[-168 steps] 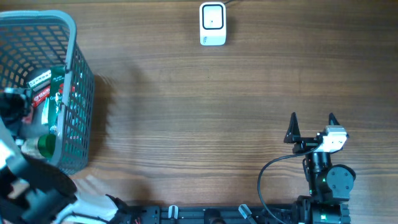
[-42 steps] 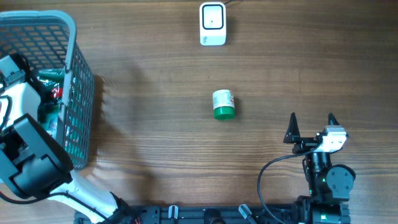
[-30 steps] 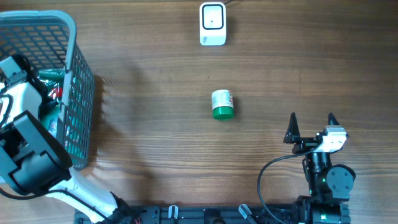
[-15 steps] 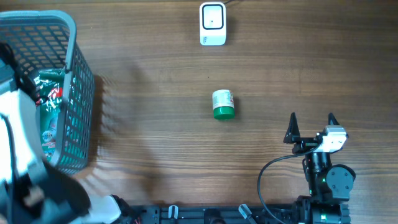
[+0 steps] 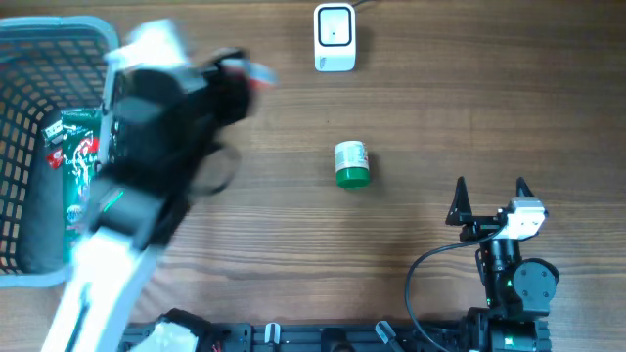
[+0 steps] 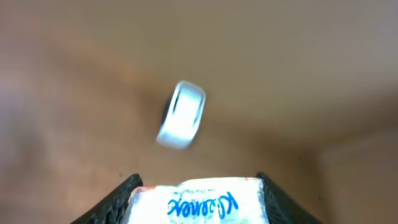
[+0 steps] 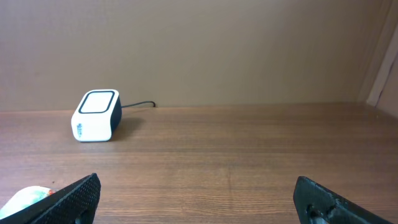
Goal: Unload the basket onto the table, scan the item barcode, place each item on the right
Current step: 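Grasp the white tissue pack in the basket with the left gripper, place beside jar, then grasp the green 3M gloves bag with the left gripper, place on table, then grasp the wet-wipe pack with the left gripper, place beside the jar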
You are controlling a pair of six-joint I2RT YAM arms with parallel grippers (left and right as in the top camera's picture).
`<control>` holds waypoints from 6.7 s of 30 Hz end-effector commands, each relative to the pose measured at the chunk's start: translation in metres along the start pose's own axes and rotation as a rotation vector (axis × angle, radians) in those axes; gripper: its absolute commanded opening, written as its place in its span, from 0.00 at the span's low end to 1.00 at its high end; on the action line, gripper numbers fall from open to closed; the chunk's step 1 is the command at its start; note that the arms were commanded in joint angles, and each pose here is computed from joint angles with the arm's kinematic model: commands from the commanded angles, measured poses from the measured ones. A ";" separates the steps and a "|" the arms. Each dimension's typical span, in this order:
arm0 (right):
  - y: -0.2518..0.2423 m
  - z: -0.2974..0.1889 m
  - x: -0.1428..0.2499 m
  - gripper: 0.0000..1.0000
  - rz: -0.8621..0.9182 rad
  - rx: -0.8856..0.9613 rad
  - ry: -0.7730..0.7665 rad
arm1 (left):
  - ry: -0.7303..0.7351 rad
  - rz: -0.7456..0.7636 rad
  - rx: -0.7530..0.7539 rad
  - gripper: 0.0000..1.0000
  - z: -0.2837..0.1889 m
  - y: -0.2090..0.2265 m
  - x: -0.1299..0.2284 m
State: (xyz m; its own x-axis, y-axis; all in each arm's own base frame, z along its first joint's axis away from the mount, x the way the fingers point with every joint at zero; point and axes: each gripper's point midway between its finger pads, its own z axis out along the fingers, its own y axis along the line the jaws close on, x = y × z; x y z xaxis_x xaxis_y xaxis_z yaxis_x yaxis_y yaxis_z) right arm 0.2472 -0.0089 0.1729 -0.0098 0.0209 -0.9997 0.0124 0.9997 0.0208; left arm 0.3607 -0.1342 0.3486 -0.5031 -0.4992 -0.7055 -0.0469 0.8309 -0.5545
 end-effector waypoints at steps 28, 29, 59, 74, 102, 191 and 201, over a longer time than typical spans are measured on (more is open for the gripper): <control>-0.001 0.000 -0.002 1.00 -0.018 0.008 -0.009 | -0.380 -0.318 -0.630 1.00 -0.112 0.183 -0.152; -0.001 0.000 -0.002 1.00 -0.018 0.008 -0.009 | -0.345 -0.368 -0.636 1.00 -0.114 0.201 -0.149; -0.001 0.000 -0.002 1.00 -0.018 0.008 -0.009 | 0.326 -0.048 -0.677 1.00 0.001 0.475 0.047; -0.001 0.000 -0.002 1.00 -0.018 0.008 -0.009 | 0.235 -0.038 -0.656 0.04 -0.014 0.446 -0.016; -0.001 0.000 -0.002 1.00 -0.018 0.008 -0.010 | 0.054 0.505 0.873 0.04 -0.127 -0.018 -0.044; -0.001 0.000 -0.002 1.00 -0.018 0.008 -0.010 | 0.270 -0.583 -0.910 0.90 0.004 0.467 0.067; -0.001 0.000 -0.002 1.00 -0.018 0.008 -0.010 | 0.255 -0.578 -0.906 0.04 -0.001 0.461 0.060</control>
State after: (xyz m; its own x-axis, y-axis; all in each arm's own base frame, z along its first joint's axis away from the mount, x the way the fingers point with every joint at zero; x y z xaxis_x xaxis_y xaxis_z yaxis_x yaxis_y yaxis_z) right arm 0.2471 -0.0088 0.1729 -0.0098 0.0209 -0.9997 0.0124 0.9997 0.0208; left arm 0.3099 0.2198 0.0446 -0.3591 -0.8941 -0.2678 -0.8980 0.4091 -0.1617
